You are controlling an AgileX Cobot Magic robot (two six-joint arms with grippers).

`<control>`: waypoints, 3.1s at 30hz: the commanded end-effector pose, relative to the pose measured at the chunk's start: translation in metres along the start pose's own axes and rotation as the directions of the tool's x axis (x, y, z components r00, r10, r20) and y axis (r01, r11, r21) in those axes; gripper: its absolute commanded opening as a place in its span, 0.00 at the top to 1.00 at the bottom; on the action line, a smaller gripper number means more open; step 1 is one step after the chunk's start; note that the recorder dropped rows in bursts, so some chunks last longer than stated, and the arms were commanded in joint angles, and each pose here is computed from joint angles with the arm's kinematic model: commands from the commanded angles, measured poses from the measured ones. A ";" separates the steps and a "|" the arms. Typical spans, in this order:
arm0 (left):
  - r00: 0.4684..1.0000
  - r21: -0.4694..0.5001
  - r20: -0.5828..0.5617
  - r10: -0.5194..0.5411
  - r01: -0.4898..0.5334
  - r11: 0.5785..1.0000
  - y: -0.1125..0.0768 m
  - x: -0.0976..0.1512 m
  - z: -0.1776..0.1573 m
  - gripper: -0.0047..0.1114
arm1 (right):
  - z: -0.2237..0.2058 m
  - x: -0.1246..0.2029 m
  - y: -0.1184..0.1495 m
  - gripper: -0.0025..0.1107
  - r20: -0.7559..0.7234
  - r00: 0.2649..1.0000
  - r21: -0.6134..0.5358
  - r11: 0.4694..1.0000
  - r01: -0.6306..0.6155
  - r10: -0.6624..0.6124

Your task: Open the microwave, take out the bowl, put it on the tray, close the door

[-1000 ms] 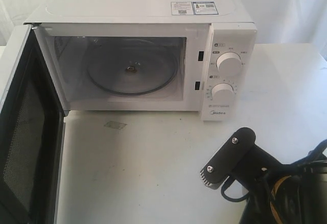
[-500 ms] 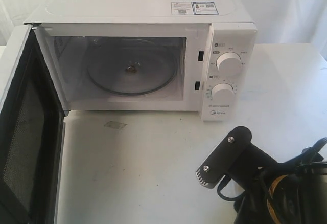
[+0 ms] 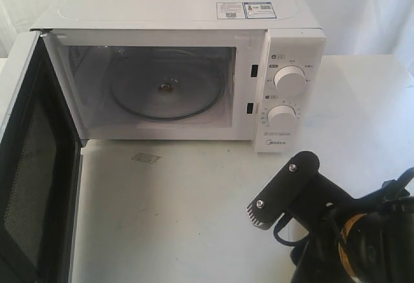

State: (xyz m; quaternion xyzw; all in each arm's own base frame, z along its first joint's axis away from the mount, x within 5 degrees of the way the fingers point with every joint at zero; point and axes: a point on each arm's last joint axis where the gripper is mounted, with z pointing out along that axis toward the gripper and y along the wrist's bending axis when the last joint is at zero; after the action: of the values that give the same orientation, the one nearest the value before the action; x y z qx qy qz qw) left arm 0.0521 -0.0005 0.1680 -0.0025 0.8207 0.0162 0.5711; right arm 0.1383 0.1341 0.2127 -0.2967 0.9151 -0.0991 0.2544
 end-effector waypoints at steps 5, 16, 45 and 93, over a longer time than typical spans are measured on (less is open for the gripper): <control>1.000 0.002 -0.002 -0.006 0.006 1.000 0.000 0.001 0.000 0.96 | -0.026 -0.008 -0.014 0.58 0.038 0.996 0.023 0.997 -0.078 0.077; 1.000 0.002 -0.002 -0.006 0.006 1.000 0.000 0.001 0.000 0.96 | -0.073 -0.004 -0.045 0.98 0.257 0.958 -0.010 0.992 -0.128 0.127; 1.000 0.002 -0.002 -0.006 0.006 1.000 0.000 0.001 0.000 0.96 | -0.104 0.036 -0.088 0.98 0.286 0.935 0.134 0.958 -0.255 0.209; 1.000 0.002 -0.002 -0.006 0.006 1.000 0.000 0.001 0.000 0.96 | -0.107 0.024 -0.080 0.98 0.386 0.896 0.019 0.969 -0.245 0.219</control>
State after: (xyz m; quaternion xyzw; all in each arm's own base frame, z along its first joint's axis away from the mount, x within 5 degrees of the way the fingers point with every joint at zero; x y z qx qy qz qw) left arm 0.0521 -0.0005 0.1680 -0.0025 0.8207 0.0162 0.5711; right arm 0.1047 0.0569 0.3175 -0.1863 0.8793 -0.0503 0.4355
